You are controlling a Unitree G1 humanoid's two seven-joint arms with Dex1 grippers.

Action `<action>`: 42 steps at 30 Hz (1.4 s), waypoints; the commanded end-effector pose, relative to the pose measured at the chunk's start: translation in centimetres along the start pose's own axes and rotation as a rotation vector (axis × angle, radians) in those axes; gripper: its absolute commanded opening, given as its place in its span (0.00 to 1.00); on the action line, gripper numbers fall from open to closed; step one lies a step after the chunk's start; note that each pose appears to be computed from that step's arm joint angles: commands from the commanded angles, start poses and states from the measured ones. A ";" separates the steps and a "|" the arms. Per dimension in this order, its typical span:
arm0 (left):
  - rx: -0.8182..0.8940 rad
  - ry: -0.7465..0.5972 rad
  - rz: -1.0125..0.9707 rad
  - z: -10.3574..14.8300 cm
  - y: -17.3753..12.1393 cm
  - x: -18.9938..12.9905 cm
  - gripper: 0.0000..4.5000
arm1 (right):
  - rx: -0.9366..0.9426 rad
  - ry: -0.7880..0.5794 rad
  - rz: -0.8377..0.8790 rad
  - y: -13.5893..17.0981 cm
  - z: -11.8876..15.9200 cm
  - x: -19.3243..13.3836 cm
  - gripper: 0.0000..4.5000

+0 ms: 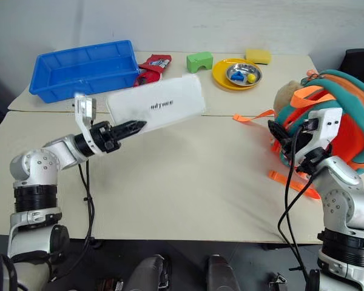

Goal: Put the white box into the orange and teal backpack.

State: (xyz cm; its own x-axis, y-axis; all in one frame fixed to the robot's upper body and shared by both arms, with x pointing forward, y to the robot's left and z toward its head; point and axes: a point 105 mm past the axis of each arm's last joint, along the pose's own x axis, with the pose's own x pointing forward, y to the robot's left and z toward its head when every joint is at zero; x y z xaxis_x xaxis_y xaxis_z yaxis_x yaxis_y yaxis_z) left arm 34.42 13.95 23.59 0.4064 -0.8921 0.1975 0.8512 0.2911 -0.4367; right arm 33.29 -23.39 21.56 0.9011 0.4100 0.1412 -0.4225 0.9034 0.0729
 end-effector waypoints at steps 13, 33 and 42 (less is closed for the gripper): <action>0.158 -0.094 -0.061 5.3 -2.9 1.4 0.33 | -0.007 0.062 0.763 13.0 6.0 -4.0 0.00; 0.309 0.082 -0.285 4.7 -5.5 0.5 0.33 | 0.137 0.321 0.756 9.9 5.7 -9.4 0.00; 0.488 0.167 -0.268 3.0 -3.2 1.6 0.33 | 0.154 0.329 0.720 9.4 5.2 -9.1 0.00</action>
State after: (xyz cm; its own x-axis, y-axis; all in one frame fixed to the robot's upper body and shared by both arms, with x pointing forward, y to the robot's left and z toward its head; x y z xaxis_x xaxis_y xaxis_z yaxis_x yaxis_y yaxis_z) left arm 33.87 12.81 26.25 0.1791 -0.9813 0.0702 0.9838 0.1778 -0.0245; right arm 20.43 -18.92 25.21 0.3434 0.9328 -0.1094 -0.8970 0.3602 0.2561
